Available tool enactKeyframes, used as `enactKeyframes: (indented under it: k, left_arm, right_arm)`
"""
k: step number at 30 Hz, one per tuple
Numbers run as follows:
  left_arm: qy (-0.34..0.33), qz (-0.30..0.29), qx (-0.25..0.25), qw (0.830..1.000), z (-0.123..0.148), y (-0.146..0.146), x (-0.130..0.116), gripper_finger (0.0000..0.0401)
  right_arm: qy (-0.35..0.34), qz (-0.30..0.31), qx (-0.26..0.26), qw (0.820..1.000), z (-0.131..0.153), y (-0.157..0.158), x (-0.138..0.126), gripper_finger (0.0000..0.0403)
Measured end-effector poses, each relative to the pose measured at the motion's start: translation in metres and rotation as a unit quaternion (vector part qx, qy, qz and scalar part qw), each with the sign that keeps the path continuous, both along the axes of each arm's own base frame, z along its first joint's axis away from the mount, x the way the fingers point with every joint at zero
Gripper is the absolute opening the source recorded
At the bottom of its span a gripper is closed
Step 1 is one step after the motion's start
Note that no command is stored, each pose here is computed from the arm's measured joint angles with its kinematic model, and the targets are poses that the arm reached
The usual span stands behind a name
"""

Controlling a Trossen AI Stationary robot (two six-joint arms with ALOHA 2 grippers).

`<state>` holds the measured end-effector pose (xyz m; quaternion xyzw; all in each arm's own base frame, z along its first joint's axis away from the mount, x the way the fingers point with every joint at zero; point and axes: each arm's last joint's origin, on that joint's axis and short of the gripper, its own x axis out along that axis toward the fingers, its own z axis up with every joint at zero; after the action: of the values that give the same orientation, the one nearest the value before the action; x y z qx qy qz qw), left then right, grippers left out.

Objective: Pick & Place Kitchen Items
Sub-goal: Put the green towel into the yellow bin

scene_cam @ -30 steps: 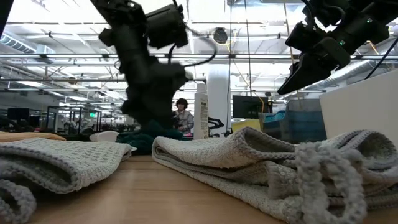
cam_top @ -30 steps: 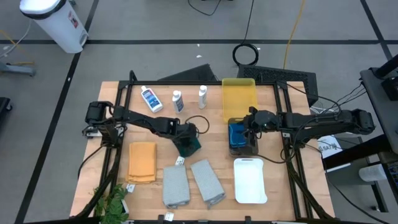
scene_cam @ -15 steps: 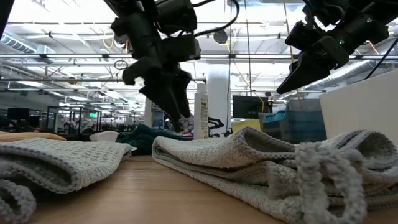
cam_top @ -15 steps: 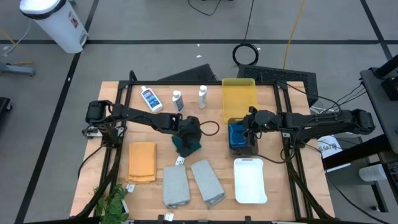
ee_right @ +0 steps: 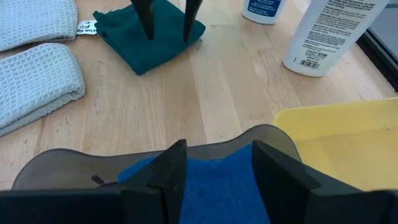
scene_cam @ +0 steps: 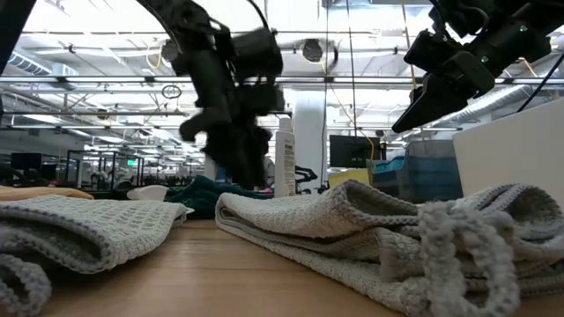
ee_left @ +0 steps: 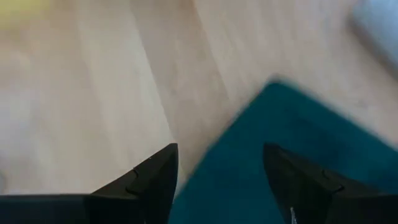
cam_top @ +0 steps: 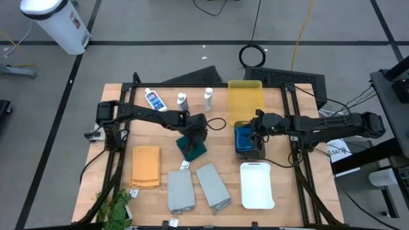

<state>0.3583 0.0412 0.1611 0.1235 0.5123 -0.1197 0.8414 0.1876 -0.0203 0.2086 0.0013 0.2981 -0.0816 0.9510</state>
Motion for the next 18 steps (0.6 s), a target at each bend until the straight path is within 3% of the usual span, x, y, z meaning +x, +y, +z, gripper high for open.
enactKeyframes:
  k: [8, 12, 18]
  left_arm:
    - [0.044, 0.019, -0.02, 0.999, -0.032, 0.008, 0.004, 0.0239]
    - [0.066, 0.137, -0.069, 0.986, -0.037, 0.015, 0.002, 0.0239]
    - [0.074, 0.289, -0.129, 0.946, -0.035, 0.025, 0.0, 0.0239]
  right_arm:
    - [0.0, 0.0, 0.0, 1.0, 0.0, 0.0, 0.0, 0.016]
    - [0.002, 0.0, 0.0, 1.0, 0.0, 0.0, 0.0, 0.016]
    - [0.002, 0.0, 0.0, 1.0, 0.0, 0.0, 0.0, 0.016]
